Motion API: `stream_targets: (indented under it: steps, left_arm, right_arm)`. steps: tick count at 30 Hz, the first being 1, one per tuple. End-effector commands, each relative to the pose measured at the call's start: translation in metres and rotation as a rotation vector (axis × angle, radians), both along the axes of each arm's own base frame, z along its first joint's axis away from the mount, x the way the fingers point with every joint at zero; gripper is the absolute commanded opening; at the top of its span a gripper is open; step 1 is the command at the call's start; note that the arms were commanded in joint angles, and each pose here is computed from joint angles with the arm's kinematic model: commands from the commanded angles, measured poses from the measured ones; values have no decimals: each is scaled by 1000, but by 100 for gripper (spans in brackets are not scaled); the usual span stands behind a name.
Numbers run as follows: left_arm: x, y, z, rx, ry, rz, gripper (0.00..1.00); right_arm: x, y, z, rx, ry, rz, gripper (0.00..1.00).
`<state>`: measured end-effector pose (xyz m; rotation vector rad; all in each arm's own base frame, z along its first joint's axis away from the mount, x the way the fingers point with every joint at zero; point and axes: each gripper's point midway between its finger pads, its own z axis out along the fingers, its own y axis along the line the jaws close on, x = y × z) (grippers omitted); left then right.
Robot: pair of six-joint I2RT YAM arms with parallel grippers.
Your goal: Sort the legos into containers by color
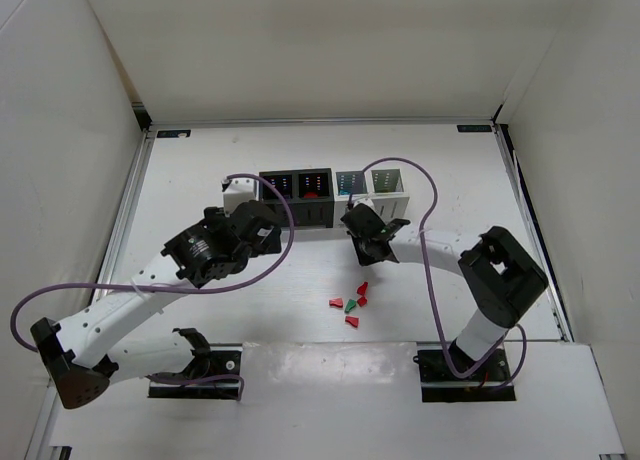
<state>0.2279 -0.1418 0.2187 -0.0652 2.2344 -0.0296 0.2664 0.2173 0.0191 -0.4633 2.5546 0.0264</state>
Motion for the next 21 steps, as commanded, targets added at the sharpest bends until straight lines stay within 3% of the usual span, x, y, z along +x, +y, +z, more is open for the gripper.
stream_targets:
  steps: [1, 7, 11, 16, 21]
  left_arm:
    - [-2, 6, 5, -2, -22, 15, 100]
    - [-2, -4, 6, -19, -24, -46, 100]
    - [-2, -26, -4, -32, 8, -158, 100]
    - [0, -61, -20, -26, 81, -317, 100]
    - [-6, -94, -35, 0, 153, -453, 100]
  right_arm:
    - [0, 1, 29, -23, -64, 2, 3]
    - [-1, 11, 136, 105, -254, 77, 2]
    - [24, 4, 192, 228, -342, 67, 2]
    - [89, -21, 209, 371, -322, -38, 2]
    - [127, -25, 209, 356, -315, -71, 3]
